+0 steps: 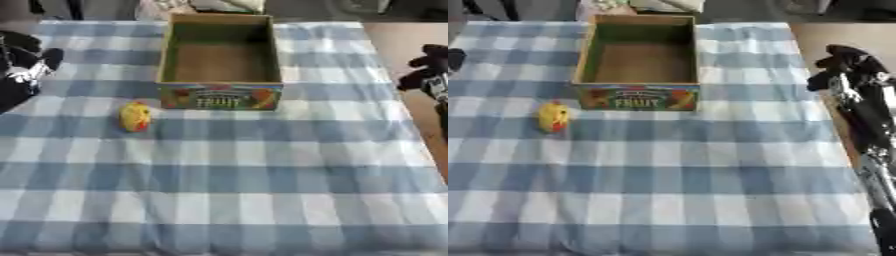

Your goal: Pick up objects on the table and place them in the box.

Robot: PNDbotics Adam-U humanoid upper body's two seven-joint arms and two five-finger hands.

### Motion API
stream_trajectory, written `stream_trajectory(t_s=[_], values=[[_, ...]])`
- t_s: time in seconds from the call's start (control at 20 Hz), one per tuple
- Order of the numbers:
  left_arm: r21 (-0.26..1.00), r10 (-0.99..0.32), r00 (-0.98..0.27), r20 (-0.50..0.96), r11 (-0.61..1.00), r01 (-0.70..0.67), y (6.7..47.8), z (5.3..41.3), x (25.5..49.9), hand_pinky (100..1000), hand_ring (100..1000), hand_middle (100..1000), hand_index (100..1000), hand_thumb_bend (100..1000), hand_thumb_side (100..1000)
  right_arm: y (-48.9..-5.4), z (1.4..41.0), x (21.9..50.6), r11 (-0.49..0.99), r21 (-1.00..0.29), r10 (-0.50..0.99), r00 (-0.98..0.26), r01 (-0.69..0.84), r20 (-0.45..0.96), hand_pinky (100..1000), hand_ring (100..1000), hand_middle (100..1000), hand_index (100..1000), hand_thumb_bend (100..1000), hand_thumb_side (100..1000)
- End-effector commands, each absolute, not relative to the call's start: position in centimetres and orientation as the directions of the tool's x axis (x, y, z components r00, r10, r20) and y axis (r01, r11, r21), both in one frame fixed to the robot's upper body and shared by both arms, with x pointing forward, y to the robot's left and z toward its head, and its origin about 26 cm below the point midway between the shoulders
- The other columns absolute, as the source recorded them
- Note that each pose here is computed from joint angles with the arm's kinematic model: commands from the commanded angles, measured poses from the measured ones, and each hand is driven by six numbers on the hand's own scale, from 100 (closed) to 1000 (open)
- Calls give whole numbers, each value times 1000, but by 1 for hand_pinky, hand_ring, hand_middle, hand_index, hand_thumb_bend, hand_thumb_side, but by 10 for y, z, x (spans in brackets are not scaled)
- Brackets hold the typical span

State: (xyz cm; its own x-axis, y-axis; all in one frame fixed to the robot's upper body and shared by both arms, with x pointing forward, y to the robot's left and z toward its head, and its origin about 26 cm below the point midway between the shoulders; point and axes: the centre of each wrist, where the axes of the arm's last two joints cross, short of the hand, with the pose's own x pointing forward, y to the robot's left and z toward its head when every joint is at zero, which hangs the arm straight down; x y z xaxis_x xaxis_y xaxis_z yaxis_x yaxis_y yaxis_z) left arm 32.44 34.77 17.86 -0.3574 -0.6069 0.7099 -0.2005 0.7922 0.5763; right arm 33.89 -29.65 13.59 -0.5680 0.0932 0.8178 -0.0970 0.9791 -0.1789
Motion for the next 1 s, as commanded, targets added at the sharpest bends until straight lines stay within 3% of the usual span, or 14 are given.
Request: stream_trajectory(t_s=[0.05,0.35,1.0], values=[[682,-682,-378,626,714,-160,347,193,324,649,594,586,672,605,450,-299,145,340,976,-195,102,-589,-95,802,572,569,614,787,100,437],[788,-750,-347,564,614,-48,337,183,332,643,595,593,700,609,416,-298,145,340,975,-196,100,-587,-102,803,572,569,614,787,100,439],[878,-836,-272,477,464,113,330,156,338,653,610,624,723,670,399,-298,144,340,974,-199,101,-586,-106,804,572,570,614,787,100,440]])
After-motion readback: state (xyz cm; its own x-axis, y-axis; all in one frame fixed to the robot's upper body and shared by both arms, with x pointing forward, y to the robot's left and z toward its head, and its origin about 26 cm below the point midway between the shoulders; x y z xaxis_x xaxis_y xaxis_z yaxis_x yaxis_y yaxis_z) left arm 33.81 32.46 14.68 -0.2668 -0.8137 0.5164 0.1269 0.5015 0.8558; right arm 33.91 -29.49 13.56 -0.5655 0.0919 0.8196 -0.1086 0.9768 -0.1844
